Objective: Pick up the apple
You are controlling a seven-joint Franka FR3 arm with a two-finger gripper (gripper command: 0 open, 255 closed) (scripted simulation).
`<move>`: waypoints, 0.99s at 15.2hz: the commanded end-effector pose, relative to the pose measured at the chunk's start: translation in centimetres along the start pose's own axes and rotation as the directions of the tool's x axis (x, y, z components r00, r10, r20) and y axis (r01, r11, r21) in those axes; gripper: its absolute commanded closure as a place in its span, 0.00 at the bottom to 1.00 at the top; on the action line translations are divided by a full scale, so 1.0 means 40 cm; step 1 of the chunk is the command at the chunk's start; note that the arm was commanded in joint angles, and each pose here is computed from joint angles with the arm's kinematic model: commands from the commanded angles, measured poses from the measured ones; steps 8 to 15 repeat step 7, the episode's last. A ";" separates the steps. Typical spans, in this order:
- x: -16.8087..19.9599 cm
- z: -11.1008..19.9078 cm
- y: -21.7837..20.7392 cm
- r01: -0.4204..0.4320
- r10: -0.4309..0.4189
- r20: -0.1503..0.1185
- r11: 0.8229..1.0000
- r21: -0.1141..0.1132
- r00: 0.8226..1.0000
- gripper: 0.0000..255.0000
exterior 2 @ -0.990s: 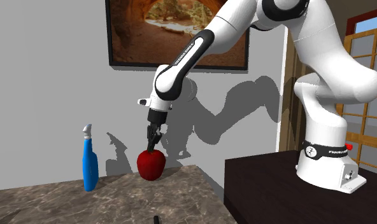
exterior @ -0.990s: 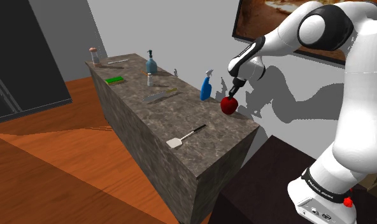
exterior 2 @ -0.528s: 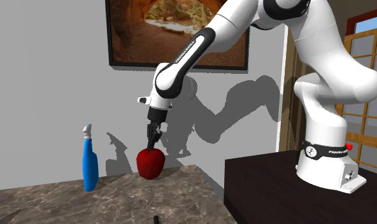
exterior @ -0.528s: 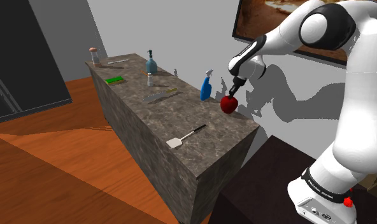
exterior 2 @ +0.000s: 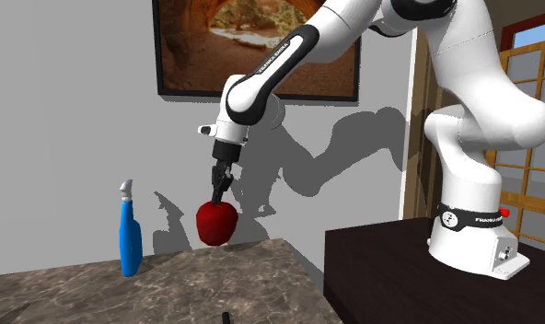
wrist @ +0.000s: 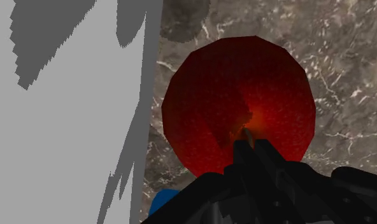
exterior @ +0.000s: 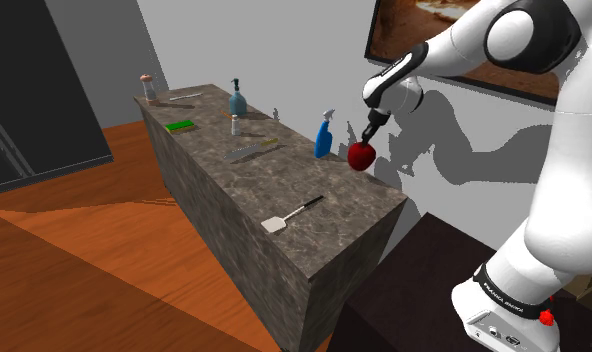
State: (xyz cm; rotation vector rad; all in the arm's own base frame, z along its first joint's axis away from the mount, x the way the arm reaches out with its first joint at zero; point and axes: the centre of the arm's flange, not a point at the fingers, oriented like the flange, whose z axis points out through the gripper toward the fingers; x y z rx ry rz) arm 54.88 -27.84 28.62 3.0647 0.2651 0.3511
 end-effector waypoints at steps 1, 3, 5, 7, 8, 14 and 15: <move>0.004 -0.026 0.001 0.000 0.000 0.000 1.000 0.000 1.000 1.00; 0.010 -0.051 0.003 0.000 0.000 0.000 1.000 0.000 1.000 1.00; 0.016 -0.077 0.005 0.000 0.000 0.000 1.000 0.000 1.000 1.00; 0.016 -0.079 0.005 0.000 0.000 0.000 1.000 0.000 1.000 1.00; 0.016 -0.079 0.005 0.000 0.000 0.000 1.000 0.000 1.000 1.00; 0.016 -0.079 0.005 0.000 0.000 0.000 1.000 0.000 1.000 1.00; 0.016 -0.079 0.005 0.000 0.000 0.000 1.000 0.000 1.000 1.00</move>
